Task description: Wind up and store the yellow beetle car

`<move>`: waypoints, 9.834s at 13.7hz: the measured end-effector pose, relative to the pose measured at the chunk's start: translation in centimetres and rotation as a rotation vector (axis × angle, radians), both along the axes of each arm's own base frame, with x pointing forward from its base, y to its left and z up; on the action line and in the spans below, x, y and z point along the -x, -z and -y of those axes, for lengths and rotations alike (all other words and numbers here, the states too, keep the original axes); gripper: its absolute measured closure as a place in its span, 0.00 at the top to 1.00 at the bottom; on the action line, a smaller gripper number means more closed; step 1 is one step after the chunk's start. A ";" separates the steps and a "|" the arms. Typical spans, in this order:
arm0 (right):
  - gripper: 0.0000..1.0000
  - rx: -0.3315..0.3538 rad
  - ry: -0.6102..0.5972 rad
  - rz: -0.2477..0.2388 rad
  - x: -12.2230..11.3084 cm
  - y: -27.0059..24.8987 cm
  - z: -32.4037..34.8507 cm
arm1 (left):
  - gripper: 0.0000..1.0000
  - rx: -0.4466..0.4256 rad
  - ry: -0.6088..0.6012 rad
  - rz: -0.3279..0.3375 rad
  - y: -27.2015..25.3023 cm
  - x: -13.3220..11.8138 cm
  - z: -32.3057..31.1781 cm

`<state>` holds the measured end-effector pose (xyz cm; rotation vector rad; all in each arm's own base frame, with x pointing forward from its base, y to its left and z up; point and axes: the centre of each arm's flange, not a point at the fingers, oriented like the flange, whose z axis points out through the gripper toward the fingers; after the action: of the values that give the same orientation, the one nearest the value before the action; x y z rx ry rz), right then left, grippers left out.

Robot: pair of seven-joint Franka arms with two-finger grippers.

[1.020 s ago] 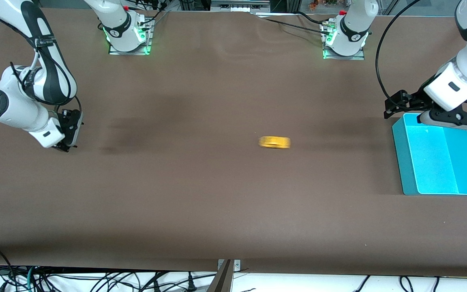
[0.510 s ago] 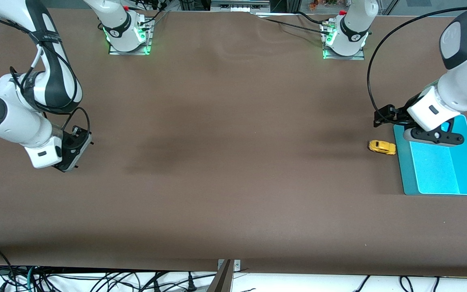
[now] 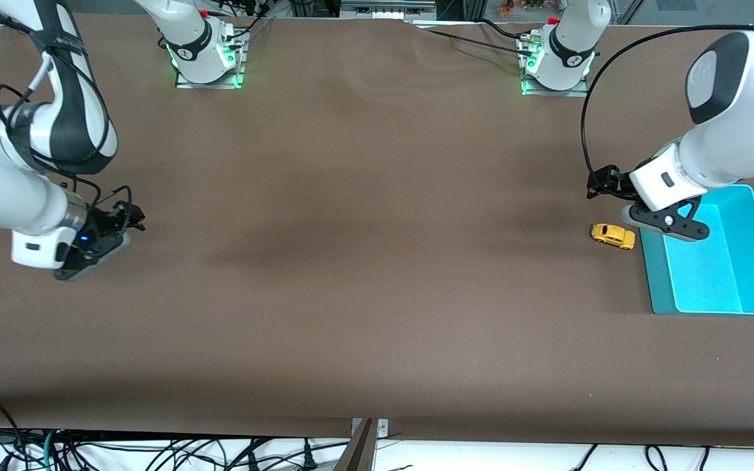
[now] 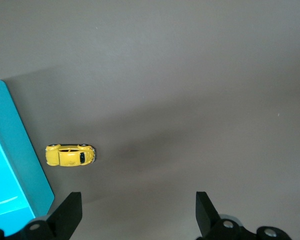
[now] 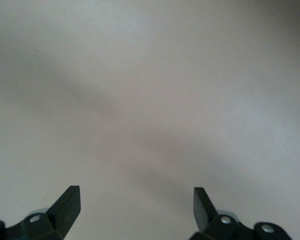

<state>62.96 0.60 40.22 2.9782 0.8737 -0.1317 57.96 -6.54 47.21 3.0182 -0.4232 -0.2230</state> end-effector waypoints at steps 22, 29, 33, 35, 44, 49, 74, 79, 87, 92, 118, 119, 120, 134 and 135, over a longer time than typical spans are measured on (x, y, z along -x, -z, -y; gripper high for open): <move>1.00 -0.039 0.650 0.039 6.7 -17.4 2.4 | 1.00 0.117 0.989 0.113 15.9 7.8 -5.6; 1.00 -0.038 0.645 0.036 6.7 -17.3 2.1 | 1.00 0.106 1.155 0.170 18.3 8.8 -8.8; 1.00 -0.033 0.653 0.022 6.7 -17.0 2.6 | 1.00 0.139 1.274 0.208 21.6 8.6 -9.8; 1.00 -0.031 0.669 0.016 6.6 -16.7 3.6 | 1.00 0.147 1.304 0.211 23.3 8.7 -11.2; 1.00 -0.028 0.674 0.010 6.5 -16.3 3.9 | 1.00 0.118 1.350 0.243 25.8 8.5 -13.6; 1.00 -0.028 0.674 0.009 6.6 -16.3 3.9 | 1.00 0.063 1.355 0.284 25.1 7.8 -15.2; 1.00 -0.028 0.683 0.002 6.6 -16.2 4.4 | 0.46 0.025 1.358 0.316 25.5 6.4 -16.7; 1.00 -0.029 0.683 0.001 6.6 -16.2 4.4 | 0.46 0.087 1.282 0.297 20.0 4.9 -12.8; 1.00 -0.029 0.683 0.001 6.6 -16.2 4.4 | 0.46 0.081 1.249 0.289 11.8 3.8 -23.8; 1.00 -0.029 0.683 0.000 6.6 -16.2 4.4 | 0.46 0.105 1.256 0.270 14.8 4.7 -29.9; 1.00 -0.030 0.687 -0.001 6.6 -16.1 4.4 | 1.00 0.223 0.611 0.116 7.0 2.0 -24.7; 1.00 -0.030 0.687 -0.001 6.6 -16.1 4.4 | 1.00 0.208 0.517 0.091 5.1 2.0 -22.0; 1.00 -0.030 0.687 -0.001 6.6 -16.1 4.4 | 1.00 0.183 0.423 0.081 3.1 1.9 -19.1; 1.00 -0.030 0.688 -0.001 6.6 -16.1 4.5 | 1.00 0.032 -0.296 0.005 -9.7 6.2 -5.3; 1.00 -0.030 0.687 -0.001 6.6 -16.1 4.5 | 1.00 0.031 -0.302 -0.002 -9.1 5.3 -5.6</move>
<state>56.37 -3.87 56.37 3.1579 -0.1819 -0.1327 52.67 -0.91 56.33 2.9981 0.0318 -0.1946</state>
